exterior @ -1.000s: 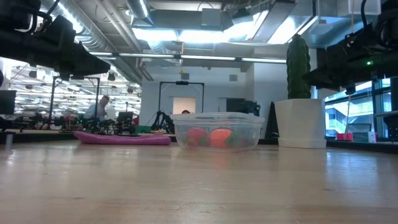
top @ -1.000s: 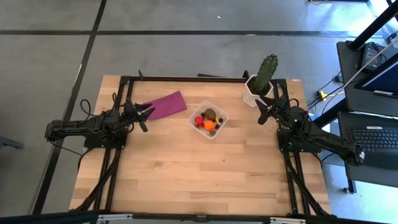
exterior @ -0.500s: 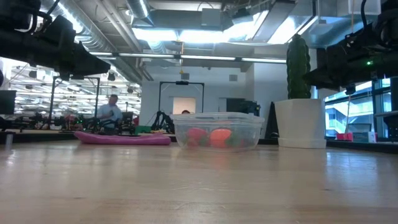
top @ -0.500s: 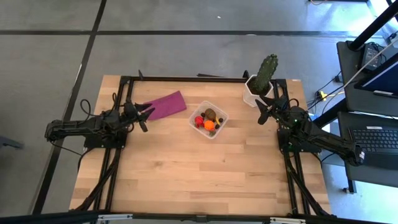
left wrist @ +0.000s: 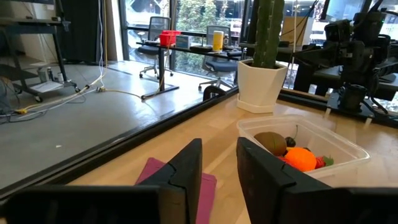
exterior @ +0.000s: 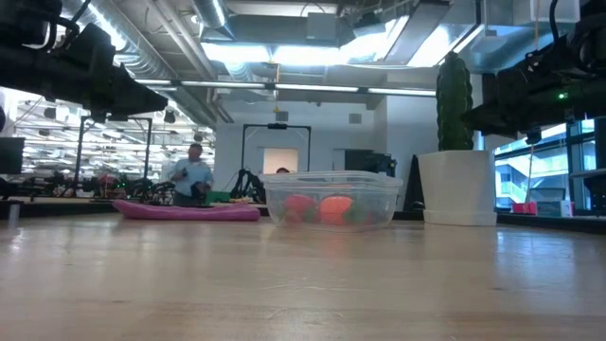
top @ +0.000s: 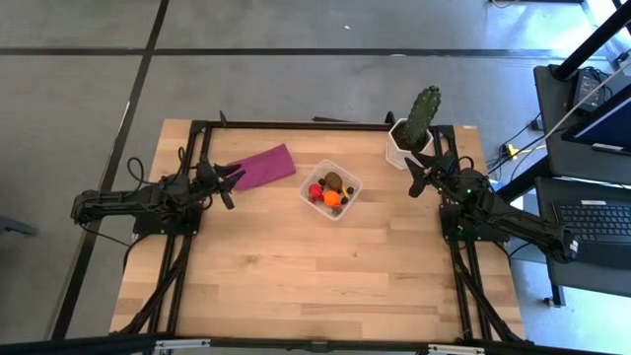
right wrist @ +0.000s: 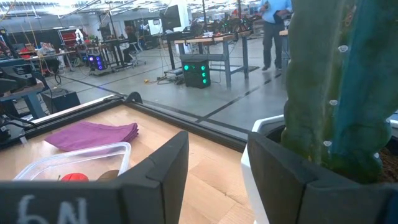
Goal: Pick and placing Produce into tupperware
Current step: Return to Home Position
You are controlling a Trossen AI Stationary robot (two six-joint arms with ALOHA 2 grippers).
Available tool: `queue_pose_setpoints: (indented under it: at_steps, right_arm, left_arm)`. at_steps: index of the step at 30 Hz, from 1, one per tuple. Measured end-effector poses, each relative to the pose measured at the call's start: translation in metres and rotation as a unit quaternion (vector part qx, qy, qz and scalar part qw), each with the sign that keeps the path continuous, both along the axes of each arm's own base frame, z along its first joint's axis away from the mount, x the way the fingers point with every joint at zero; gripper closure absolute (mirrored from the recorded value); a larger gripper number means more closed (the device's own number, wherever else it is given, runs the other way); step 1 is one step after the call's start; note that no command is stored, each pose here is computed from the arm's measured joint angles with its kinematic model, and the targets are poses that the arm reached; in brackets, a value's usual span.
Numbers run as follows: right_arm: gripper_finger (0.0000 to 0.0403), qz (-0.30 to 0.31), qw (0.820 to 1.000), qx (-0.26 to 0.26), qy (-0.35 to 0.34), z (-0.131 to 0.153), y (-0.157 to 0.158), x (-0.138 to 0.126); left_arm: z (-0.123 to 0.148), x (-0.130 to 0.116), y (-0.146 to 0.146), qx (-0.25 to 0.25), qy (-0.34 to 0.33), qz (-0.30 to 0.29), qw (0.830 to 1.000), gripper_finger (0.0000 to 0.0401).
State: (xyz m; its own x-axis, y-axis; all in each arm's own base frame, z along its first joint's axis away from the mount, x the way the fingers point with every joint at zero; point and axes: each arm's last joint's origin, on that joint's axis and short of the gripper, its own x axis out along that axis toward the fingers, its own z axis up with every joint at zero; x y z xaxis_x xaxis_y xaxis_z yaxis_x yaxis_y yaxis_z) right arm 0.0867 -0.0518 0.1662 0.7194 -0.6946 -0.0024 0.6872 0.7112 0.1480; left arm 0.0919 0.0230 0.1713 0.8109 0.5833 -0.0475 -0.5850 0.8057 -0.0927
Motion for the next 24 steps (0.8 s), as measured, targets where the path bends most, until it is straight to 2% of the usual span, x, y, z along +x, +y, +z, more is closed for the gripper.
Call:
queue_pose_setpoints:
  at_steps: [24]
  right_arm:
    - [0.0234,0.0,1.0,0.0,0.0,0.0001,0.0,0.0]
  left_arm:
    - [0.0,0.0,0.0,0.0,0.0,0.0,1.0,0.0346]
